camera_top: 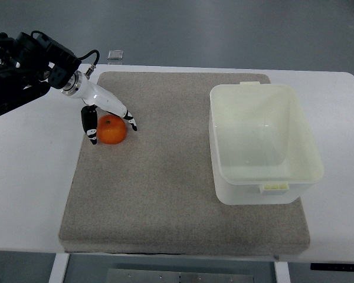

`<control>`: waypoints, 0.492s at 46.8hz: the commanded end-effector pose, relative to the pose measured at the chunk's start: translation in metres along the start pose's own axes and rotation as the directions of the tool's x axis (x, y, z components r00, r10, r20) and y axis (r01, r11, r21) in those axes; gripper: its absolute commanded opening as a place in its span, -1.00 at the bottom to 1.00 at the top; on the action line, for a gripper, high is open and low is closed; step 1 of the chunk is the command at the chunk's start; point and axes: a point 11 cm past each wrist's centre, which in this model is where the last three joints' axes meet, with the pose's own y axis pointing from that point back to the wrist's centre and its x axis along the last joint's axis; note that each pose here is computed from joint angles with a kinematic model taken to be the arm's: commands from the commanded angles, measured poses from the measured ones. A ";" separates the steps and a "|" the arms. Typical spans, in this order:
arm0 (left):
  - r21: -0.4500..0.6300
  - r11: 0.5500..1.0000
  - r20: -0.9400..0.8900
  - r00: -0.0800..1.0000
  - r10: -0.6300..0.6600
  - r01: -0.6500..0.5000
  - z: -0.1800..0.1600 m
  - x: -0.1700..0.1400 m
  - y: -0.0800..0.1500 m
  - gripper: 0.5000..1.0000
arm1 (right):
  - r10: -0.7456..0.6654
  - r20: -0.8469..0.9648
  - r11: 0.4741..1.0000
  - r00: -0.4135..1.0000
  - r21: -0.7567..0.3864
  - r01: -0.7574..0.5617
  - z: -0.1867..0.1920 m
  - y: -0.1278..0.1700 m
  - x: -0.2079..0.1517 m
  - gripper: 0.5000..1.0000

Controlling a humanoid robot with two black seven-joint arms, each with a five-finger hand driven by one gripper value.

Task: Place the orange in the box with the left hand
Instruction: 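Close the left hand's fingers around the orange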

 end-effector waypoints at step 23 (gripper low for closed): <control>0.025 0.999 -0.007 1.000 0.021 -0.021 -0.007 0.007 0.005 -1.00 | 0.000 0.000 1.000 1.000 0.000 0.000 0.000 0.000 0.000 0.70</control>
